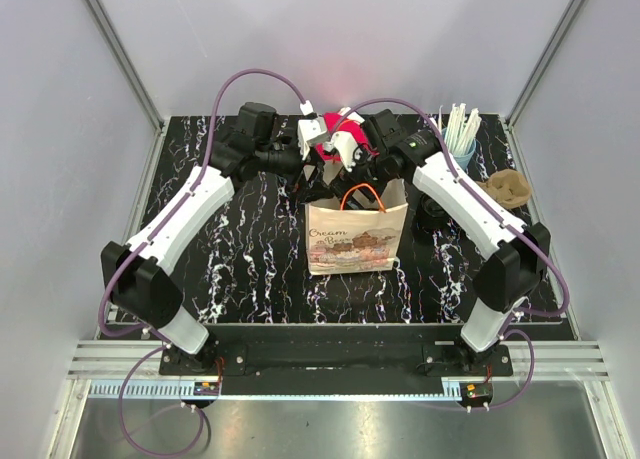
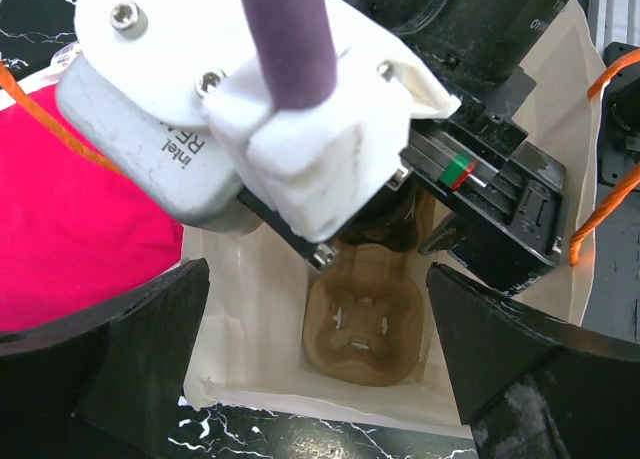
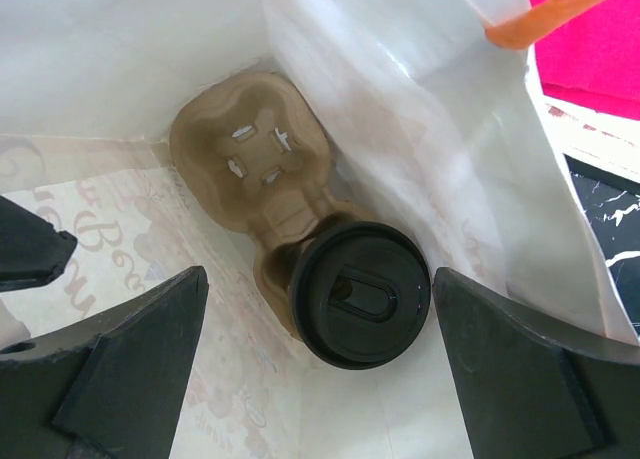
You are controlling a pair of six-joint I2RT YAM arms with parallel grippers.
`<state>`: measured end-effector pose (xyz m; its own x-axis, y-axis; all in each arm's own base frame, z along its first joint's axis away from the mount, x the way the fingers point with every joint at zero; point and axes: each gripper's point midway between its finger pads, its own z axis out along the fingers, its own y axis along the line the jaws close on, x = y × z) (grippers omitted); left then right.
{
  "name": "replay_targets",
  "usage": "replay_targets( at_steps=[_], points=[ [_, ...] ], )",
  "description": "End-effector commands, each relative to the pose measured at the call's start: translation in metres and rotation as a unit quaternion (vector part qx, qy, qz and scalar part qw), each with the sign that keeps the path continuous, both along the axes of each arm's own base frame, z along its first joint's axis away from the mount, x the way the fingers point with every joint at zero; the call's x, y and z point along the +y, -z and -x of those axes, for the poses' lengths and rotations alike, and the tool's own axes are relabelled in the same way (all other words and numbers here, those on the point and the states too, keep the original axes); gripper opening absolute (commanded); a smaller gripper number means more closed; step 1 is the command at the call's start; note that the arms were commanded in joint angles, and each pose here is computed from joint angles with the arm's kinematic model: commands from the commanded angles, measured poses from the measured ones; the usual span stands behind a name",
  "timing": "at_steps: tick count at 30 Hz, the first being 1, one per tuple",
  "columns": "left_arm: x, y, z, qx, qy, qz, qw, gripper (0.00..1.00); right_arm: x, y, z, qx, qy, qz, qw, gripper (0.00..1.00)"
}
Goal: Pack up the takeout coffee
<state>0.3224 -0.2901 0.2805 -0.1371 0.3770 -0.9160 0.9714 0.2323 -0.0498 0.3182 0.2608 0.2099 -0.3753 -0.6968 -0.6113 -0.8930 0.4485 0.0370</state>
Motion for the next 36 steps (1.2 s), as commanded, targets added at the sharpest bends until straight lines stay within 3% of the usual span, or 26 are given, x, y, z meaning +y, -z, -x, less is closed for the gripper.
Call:
replay_targets(
  at_steps=[1, 14, 23, 31, 36],
  points=[
    [0.002, -0.041, 0.004, -0.059, 0.005, 0.027, 0.998, 0.99, 0.005, -0.037, 0.011, -0.035, -0.019, -0.031, 0.999, 1.00],
    [0.008, -0.044, 0.016, -0.068, 0.011, 0.029, 0.997, 0.99, 0.007, -0.082, 0.021, -0.078, -0.027, -0.069, 0.994, 1.00],
    [0.014, -0.070, 0.017, -0.105, -0.003, 0.034, 0.994, 0.99, 0.001, -0.151, 0.044, -0.148, -0.044, -0.127, 0.980, 1.00],
    [0.036, -0.107, 0.009, -0.151, -0.067, 0.032, 0.986, 0.99, -0.023, -0.197, 0.069, -0.217, -0.044, -0.153, 0.963, 1.00],
    [0.063, -0.115, -0.001, -0.173, -0.137, 0.010, 0.975, 0.99, -0.054, -0.209, 0.053, -0.284, 0.031, -0.122, 0.951, 1.00]
  ],
)
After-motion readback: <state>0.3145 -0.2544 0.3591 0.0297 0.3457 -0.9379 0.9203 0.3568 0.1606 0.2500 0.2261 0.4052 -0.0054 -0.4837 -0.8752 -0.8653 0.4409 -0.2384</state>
